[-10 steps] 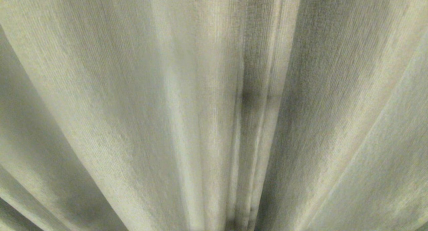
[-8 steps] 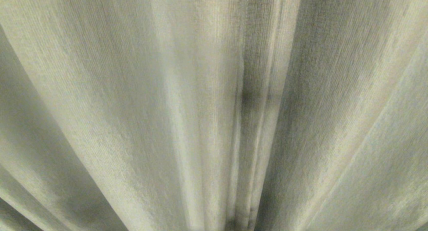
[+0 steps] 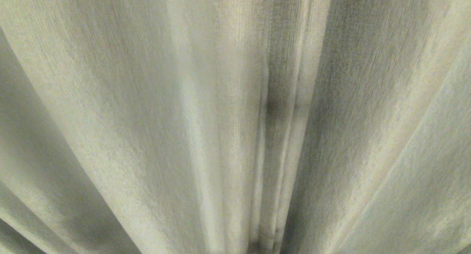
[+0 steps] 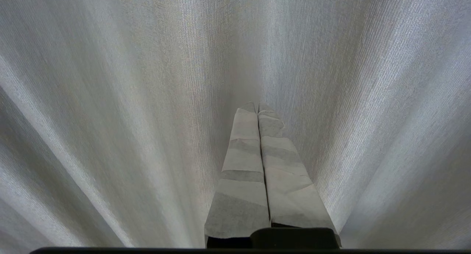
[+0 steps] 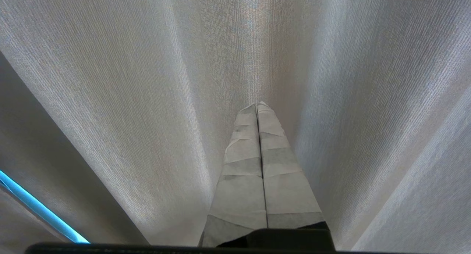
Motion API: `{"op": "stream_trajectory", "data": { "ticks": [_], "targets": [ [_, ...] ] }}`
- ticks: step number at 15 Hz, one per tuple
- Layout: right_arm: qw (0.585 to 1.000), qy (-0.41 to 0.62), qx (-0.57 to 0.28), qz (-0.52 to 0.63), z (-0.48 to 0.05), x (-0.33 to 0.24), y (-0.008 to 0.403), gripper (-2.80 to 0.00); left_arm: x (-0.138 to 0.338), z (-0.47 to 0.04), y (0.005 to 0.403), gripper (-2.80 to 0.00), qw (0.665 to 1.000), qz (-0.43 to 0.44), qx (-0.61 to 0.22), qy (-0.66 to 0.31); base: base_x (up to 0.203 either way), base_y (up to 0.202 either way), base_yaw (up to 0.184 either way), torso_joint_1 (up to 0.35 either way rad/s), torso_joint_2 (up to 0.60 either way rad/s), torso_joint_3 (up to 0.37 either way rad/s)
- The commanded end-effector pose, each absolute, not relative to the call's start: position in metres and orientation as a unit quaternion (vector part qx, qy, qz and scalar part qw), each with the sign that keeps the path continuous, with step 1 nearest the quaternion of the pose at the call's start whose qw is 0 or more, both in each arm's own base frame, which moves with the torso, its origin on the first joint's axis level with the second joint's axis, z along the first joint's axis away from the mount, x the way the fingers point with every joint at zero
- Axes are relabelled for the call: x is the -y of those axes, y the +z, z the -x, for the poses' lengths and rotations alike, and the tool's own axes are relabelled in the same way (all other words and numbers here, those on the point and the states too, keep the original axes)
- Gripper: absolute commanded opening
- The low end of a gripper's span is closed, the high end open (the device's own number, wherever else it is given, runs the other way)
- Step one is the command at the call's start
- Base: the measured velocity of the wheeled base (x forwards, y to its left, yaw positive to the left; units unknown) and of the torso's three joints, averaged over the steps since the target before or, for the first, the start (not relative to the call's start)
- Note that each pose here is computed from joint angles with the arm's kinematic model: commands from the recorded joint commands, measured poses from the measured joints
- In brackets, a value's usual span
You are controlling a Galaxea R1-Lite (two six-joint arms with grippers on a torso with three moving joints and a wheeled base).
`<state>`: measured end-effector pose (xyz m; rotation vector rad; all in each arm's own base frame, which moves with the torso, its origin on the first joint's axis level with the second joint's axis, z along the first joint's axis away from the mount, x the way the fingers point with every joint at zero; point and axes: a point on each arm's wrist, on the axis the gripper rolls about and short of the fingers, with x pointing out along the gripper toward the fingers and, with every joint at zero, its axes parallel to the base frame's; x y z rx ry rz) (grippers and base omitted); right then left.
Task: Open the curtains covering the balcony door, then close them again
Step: Pull the outer curtains open on both sides
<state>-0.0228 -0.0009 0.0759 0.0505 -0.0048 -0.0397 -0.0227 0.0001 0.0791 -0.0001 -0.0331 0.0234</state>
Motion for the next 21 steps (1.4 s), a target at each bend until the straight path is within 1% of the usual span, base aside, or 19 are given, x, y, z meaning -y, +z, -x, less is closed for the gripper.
{"op": "stream_trajectory", "data": {
  "ticks": [1,18,21],
  "targets": [
    [0.999,-0.020,0.003,-0.025,0.023,0.001,0.076,-2.80,0.000,0.023,0.079,-2.80,1.000,0.000,0.017,0.012,0.000,0.000,0.000,0.000,0.00,0.000],
    [0.999,-0.020,0.003,-0.025,0.023,0.001,0.076,-2.80,0.000,0.023,0.080,-2.80,1.000,-0.003,0.019,0.014,0.000,0.000,0.000,0.000,0.00,0.000],
    [0.999,-0.020,0.003,-0.025,0.023,0.001,0.076,-2.80,0.000,0.026,0.096,-2.80,0.999,0.005,0.038,0.019,0.000,0.000,0.000,0.000,0.00,0.000]
  ]
}}
